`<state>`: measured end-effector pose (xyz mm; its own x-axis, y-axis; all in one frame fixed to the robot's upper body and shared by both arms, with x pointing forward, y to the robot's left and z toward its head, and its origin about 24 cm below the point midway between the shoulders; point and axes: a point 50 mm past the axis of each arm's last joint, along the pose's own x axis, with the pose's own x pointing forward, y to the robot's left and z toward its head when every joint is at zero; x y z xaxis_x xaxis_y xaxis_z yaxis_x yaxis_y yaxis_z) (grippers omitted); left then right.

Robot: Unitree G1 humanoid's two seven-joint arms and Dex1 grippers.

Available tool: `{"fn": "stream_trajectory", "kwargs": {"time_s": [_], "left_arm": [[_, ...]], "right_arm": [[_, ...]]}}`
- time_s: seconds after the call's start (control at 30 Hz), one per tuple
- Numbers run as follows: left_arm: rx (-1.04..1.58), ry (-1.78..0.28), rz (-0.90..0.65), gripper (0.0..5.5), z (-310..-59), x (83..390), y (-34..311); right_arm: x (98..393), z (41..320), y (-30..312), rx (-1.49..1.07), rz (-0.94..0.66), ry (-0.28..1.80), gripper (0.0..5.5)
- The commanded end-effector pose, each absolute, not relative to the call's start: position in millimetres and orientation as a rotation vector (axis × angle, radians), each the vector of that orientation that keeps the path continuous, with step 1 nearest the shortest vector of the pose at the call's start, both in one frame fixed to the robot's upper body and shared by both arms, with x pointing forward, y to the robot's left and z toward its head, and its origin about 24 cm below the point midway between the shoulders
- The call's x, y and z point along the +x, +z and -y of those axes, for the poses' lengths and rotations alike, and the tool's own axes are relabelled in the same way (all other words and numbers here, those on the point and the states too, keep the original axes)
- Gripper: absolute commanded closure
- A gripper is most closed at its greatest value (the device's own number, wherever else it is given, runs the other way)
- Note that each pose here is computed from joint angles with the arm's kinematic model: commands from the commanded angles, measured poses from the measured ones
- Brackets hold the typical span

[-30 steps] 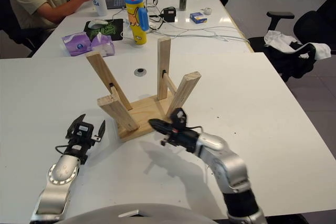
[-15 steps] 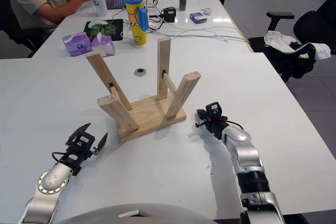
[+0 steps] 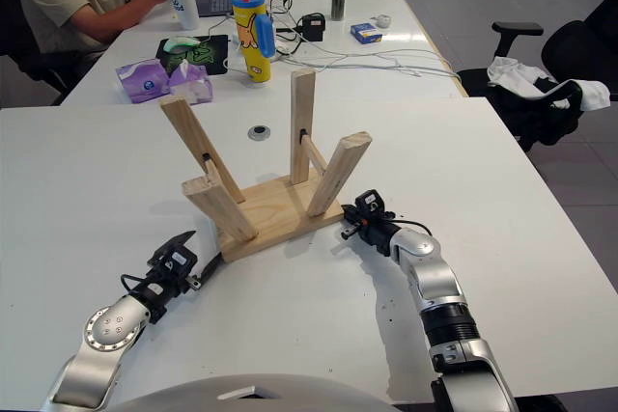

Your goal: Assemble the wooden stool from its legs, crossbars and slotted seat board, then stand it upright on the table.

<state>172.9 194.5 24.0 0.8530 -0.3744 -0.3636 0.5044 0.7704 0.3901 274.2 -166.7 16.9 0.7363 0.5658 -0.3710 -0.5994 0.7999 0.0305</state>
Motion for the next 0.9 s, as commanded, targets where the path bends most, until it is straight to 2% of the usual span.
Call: {"fn": "stream_trajectory", "kwargs": {"time_s": [0.03, 0.27, 0.53, 0.77, 0.9], "left_arm": [[0.392, -0.541, -0.209, 1.86, -177.3, 182.9, 35.3], [0.262, -0.527, 0.009, 1.86, -164.9, 198.6, 90.9], [0.257, -0.541, 0.087, 1.86, -156.6, 199.5, 117.9], [0.260, -0.539, 0.090, 1.86, -156.7, 201.4, 121.7], [0.289, -0.526, 0.039, 1.86, -168.8, 197.6, 109.7]], "right_arm": [[271.0, 148.1, 22.5, -0.031, -0.358, 0.758, 5.47], [266.9, 126.4, 67.6, 0.059, -0.194, 0.932, 5.47], [276.2, 130.3, 103.2, 0.100, -0.096, 0.891, 5.47], [289.0, 146.8, 101.2, 0.092, -0.095, 0.749, 5.47], [294.4, 164.2, 89.9, 0.058, -0.130, 0.611, 5.47]]}}
